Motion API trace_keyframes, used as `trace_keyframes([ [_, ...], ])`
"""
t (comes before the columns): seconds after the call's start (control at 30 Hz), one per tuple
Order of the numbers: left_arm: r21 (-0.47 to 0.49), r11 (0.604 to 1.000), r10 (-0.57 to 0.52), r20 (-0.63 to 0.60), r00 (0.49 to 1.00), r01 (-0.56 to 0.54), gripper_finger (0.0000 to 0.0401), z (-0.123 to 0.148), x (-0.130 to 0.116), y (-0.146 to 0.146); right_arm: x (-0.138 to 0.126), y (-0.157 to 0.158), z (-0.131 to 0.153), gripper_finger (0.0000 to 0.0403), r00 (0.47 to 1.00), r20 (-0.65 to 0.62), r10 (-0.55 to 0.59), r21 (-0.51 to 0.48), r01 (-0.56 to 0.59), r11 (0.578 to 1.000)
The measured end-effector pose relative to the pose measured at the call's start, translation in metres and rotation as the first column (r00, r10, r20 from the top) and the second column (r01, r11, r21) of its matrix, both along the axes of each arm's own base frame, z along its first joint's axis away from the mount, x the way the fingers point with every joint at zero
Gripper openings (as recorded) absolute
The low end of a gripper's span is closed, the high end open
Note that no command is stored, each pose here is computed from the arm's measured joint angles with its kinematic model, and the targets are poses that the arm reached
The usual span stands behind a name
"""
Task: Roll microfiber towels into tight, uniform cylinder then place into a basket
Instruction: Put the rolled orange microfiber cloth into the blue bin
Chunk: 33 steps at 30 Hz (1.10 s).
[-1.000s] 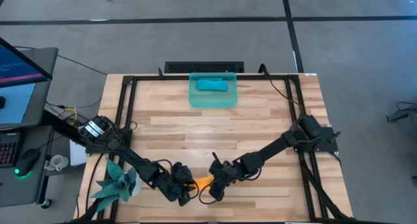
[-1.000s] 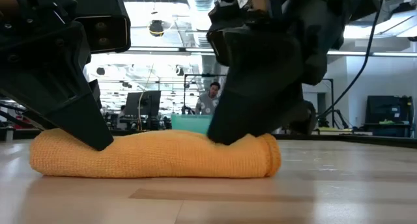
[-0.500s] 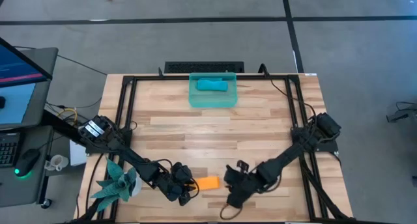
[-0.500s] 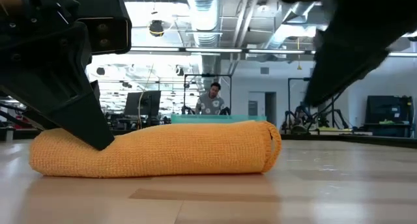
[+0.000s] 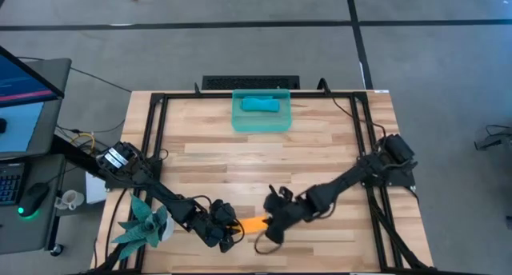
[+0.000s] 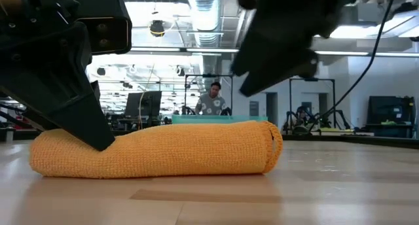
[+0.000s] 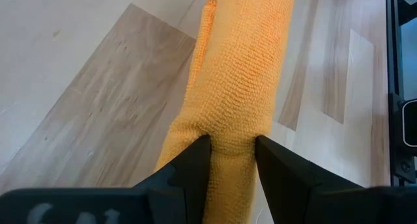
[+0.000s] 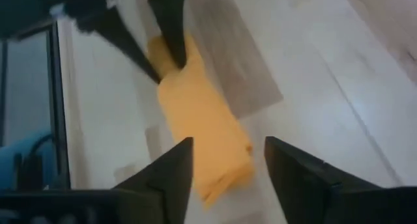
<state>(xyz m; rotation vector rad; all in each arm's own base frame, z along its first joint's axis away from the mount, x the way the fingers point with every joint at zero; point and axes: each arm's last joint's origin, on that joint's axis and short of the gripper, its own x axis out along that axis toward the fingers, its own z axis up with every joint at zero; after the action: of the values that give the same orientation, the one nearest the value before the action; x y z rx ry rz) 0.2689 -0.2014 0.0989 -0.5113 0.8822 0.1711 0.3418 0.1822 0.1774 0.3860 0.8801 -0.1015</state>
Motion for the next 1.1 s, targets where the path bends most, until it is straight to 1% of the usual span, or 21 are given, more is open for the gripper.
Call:
trace_keyframes([
  [0.1,0.0,1.0,0.0,0.0,1.0,0.0,0.0123,0.0,0.0,0.0,0.009,-0.014,0.001,0.0239,1.0,-0.006,0.021,0.031,-0.021,0.999],
  [0.2,0.002,1.0,0.001,0.002,1.0,-0.001,0.0123,0.0,0.0,0.0,0.02,-0.019,-0.006,0.0253,0.998,0.006,0.066,0.07,-0.066,0.995],
  [0.27,0.003,1.0,0.003,0.005,1.0,-0.003,0.0123,0.0,0.0,0.0,0.023,-0.021,-0.016,0.0255,0.994,-0.013,0.106,0.089,-0.105,0.99],
  [0.33,0.007,1.0,-0.002,0.007,1.0,0.002,0.0123,0.0,0.0,0.0,0.031,-0.018,-0.026,0.0255,0.991,0.014,0.132,0.121,-0.132,0.984],
  [0.47,0.017,1.0,-0.019,0.02,1.0,0.019,0.0123,0.0,0.001,0.0,0.035,-0.021,-0.045,0.0255,0.992,-0.026,0.127,0.125,-0.123,0.984],
  [0.7,0.013,1.0,-0.021,0.024,0.999,0.02,0.0123,0.0,0.001,-0.001,0.037,-0.017,-0.063,0.0255,0.978,-0.072,0.195,0.203,-0.177,0.963],
  [0.8,0.012,1.0,-0.019,0.026,0.999,0.019,0.0123,0.0,0.001,0.0,0.037,-0.017,-0.064,0.0254,0.974,-0.085,0.208,0.217,-0.186,0.958],
  [0.87,0.012,1.0,-0.019,0.025,1.0,0.018,0.0123,0.0,0.001,0.0,0.036,-0.018,-0.065,0.0245,0.974,-0.093,0.207,0.215,-0.184,0.959],
  [0.93,0.015,1.0,-0.023,0.025,0.999,0.023,0.0123,0.0,0.001,0.0,0.036,-0.017,-0.065,0.0226,0.974,-0.091,0.209,0.217,-0.185,0.958],
  [1.0,0.039,0.998,-0.05,0.028,0.998,0.048,0.0123,0.0,0.001,0.0,0.036,-0.017,-0.066,0.0197,0.972,-0.092,0.217,0.226,-0.191,0.955],
  [1.1,0.101,0.992,-0.085,0.044,0.995,0.081,0.0123,0.001,0.002,0.0,0.036,-0.017,-0.068,0.0143,0.968,-0.106,0.226,0.237,-0.197,0.951],
])
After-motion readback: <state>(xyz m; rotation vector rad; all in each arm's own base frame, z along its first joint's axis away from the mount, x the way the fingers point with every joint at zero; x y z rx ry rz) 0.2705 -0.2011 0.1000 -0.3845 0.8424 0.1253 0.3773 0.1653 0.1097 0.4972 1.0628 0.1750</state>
